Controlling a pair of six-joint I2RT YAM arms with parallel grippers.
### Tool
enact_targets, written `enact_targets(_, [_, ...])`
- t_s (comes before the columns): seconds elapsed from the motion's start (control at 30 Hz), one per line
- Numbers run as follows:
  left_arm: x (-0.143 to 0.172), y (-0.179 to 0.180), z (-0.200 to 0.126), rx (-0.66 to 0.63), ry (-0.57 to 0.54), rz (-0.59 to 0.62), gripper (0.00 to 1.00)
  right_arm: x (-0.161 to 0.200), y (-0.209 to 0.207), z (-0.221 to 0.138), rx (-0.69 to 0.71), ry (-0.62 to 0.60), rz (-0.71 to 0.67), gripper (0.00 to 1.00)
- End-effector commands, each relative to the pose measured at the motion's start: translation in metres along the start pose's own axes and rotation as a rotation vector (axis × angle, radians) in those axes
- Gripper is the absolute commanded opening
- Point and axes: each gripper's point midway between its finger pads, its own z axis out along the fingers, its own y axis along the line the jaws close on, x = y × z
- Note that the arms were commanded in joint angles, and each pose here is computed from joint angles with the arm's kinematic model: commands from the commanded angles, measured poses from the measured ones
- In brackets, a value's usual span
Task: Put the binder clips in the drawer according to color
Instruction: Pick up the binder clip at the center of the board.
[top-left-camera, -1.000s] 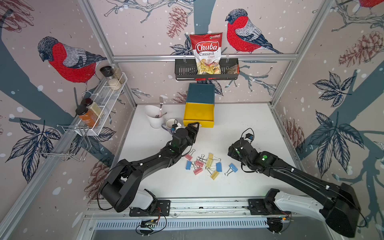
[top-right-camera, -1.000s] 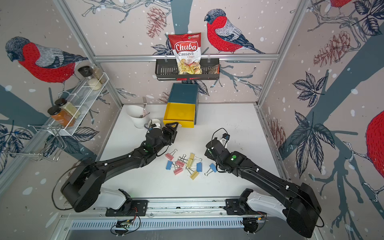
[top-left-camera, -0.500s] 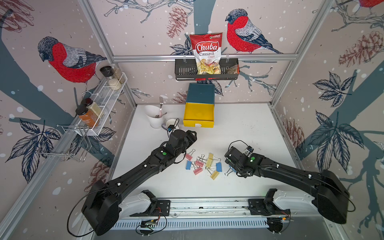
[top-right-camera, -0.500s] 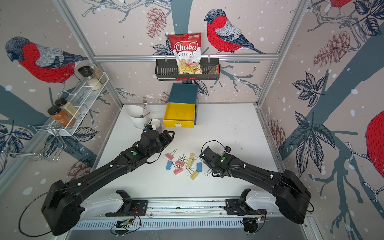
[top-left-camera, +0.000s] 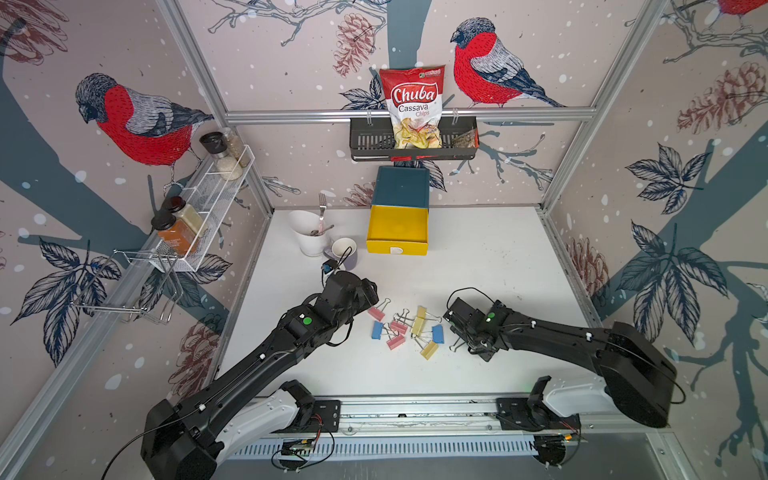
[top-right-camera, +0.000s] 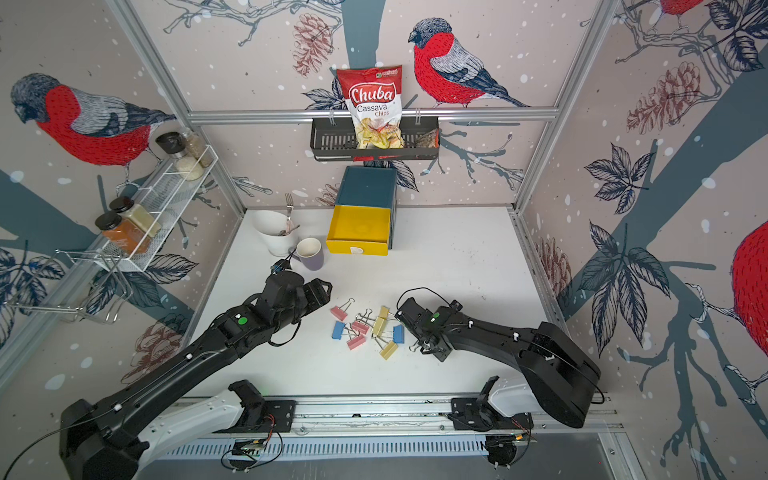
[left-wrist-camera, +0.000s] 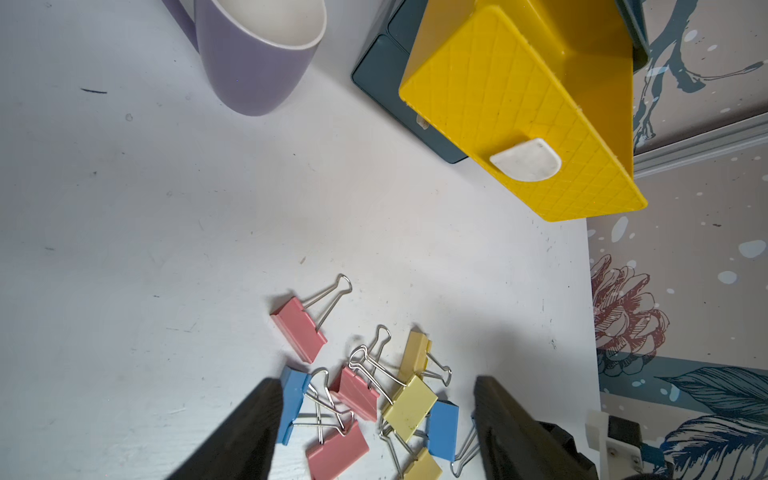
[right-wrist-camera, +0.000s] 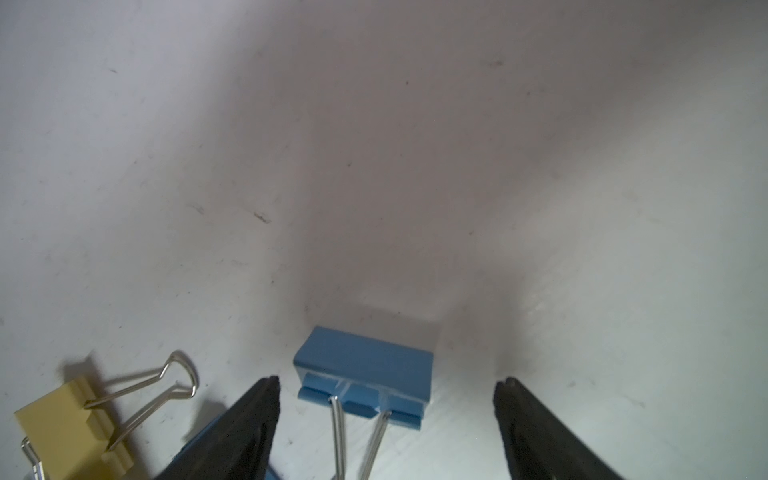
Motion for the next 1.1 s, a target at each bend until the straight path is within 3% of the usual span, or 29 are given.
enact_targets(0.0, [0.002, 0.008, -0.002, -0.029, -0.001, 0.03, 0.76, -0.002, 0.003, 0.003, 0.006, -0.017, 0.011, 0.88])
enact_targets(0.23, [0.002, 0.006, -0.001, -0.022, 0.0, 0.035, 0.76, -0.002, 0.004, 0.009, 0.032, -0.02, 0.016, 0.9])
enact_targets(0.67, [0.003, 0.007, -0.001, -0.026, -0.001, 0.048, 0.74, -0.002, 0.006, 0.009, 0.05, -0.017, 0.042, 0.63])
enact_targets(1.07, [0.018, 0.016, 0.005, -0.035, 0.05, 0.037, 0.73, -0.046, 0.037, -0.047, -0.085, -0.172, 0.035, 0.53])
